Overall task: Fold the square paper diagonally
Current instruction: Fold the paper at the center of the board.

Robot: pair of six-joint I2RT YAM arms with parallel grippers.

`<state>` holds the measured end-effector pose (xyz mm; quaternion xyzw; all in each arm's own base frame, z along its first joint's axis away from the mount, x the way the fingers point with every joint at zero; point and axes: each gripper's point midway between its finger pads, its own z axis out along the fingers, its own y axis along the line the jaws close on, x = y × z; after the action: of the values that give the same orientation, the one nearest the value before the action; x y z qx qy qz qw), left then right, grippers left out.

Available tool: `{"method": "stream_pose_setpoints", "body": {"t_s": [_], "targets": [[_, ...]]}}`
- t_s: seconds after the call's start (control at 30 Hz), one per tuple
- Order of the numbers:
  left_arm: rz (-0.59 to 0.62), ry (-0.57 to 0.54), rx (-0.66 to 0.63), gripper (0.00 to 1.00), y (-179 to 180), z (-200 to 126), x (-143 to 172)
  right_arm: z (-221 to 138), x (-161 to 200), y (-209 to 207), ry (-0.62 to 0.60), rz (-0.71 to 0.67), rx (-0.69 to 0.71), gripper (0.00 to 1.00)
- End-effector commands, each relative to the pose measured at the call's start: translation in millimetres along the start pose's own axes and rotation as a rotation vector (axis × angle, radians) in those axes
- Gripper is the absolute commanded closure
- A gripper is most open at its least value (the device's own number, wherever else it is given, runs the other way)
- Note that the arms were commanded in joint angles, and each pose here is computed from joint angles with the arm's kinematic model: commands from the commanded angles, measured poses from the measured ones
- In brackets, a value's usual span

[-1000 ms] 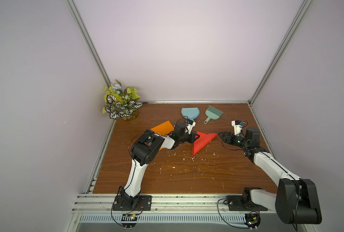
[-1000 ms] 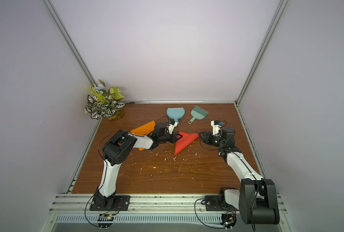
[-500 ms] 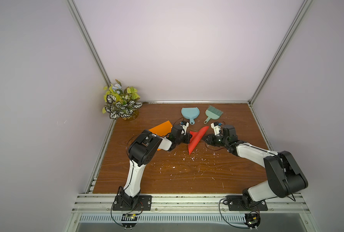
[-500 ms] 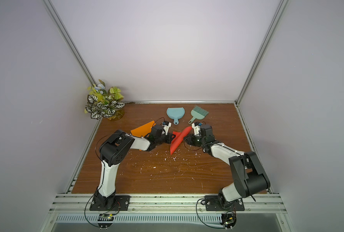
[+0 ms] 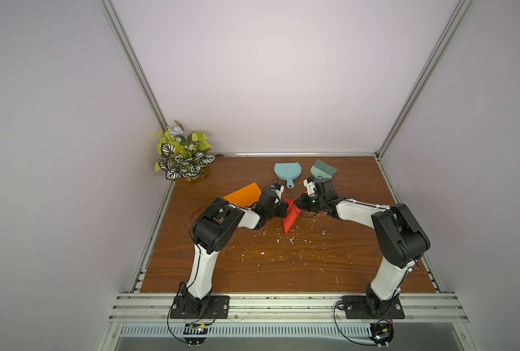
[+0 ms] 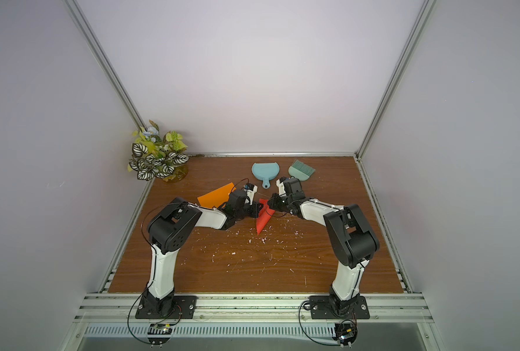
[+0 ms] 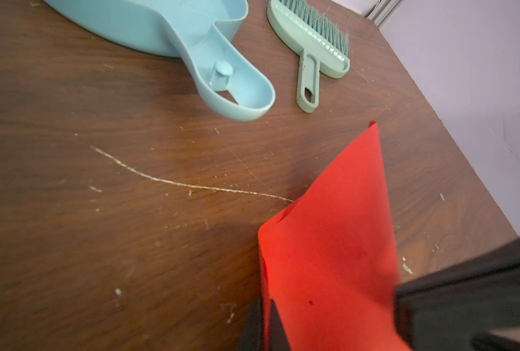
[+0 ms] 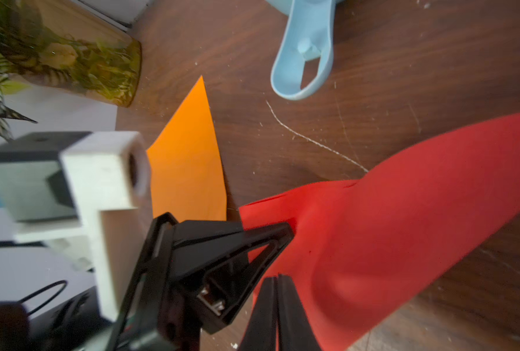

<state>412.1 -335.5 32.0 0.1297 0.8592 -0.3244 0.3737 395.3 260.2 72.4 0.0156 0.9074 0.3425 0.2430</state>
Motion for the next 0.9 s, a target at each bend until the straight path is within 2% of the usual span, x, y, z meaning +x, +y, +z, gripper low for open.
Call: {"method": "stream_pose_setpoints", "body": {"t_s": [0.0, 0.37, 0.87], "targets": [[0.007, 0.026, -0.025, 0.99, -0.4, -0.7, 4.1, 6.2, 3.1, -2.1, 0.024, -0.005, 0.044, 0.92], [0.005, 0.018, -0.035, 0.99, 0.9, -2.5, 2.8, 18.1, 22.8, -30.5, 0.102, -0.039, 0.172, 0.93], [-0.002, 0.008, -0.066, 0.99, 7.6, -5.9, 4.1, -17.9, 38.7, -59.7, 0.097, -0.026, 0.232, 0.93]]}}
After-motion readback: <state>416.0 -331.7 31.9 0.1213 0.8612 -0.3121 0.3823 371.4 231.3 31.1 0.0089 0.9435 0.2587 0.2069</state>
